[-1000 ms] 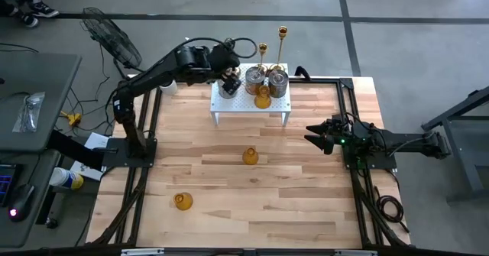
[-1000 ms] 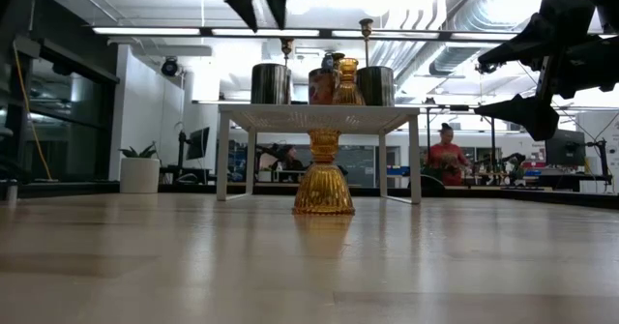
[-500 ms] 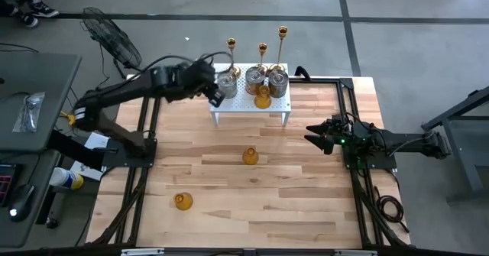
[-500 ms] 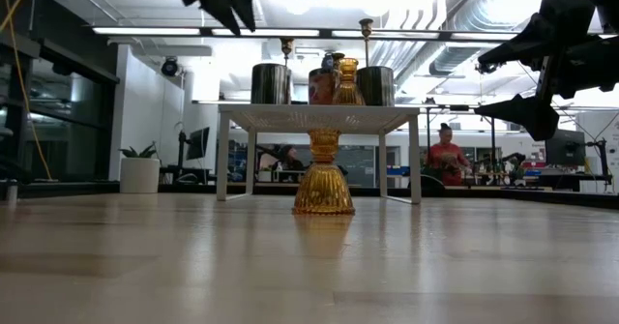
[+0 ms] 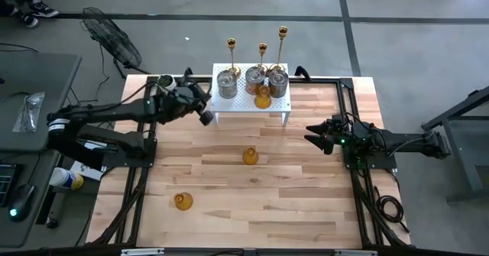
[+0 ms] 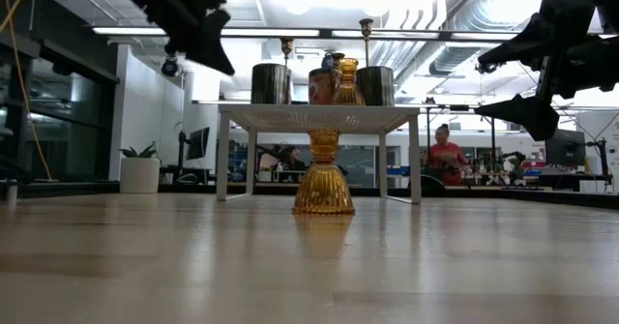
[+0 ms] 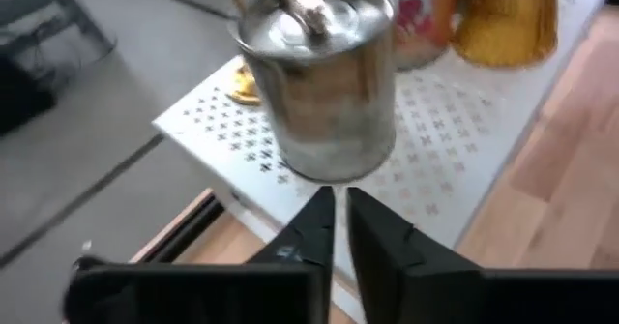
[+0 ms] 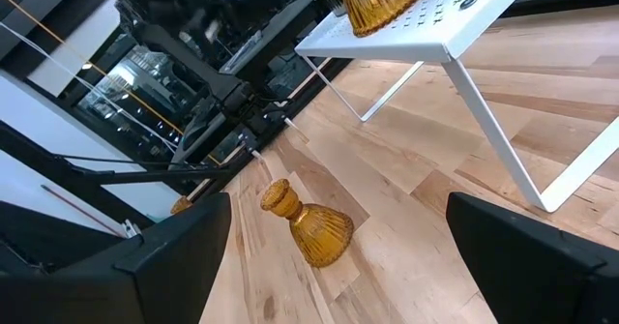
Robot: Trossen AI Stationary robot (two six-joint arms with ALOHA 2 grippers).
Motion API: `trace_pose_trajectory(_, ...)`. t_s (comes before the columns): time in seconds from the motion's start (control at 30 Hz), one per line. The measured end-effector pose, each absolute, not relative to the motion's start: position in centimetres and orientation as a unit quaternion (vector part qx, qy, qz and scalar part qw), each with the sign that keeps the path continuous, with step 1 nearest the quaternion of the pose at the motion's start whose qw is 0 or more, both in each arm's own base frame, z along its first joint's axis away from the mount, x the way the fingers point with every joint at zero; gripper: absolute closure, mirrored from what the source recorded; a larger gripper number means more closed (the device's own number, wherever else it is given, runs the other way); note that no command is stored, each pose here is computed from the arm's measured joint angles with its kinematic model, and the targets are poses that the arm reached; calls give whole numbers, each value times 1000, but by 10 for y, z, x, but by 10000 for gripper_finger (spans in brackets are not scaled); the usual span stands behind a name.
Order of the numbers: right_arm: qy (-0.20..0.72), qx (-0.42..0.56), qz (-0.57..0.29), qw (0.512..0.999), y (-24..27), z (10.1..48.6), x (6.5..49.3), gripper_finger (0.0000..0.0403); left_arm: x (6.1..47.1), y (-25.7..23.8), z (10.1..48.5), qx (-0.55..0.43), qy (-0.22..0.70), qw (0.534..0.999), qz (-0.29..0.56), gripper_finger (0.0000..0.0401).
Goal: Pick & Place candle stick holders
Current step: Put the green and silver scented candle on the shelf
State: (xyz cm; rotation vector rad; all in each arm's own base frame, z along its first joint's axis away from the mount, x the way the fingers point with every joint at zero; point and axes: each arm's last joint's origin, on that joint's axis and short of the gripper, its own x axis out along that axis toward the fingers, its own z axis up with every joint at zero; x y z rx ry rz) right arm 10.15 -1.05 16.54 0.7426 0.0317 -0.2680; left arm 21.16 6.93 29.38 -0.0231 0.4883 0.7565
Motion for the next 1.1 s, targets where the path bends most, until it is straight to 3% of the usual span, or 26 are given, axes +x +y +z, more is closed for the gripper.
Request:
trace_pose_trajectory(0.1,15,362,-131,923,-10,165,102,27,214,70,280,10,219,909,354,396)
trace_pose_trajectory(0.47,16,362,-131,923,-10,165,102,27,216,96,263,7,178,898,403,397)
trace_pose_trajectory(1.1,16,362,-131,923,-10,165,102,27,248,115,242,-17,136,919,371,401)
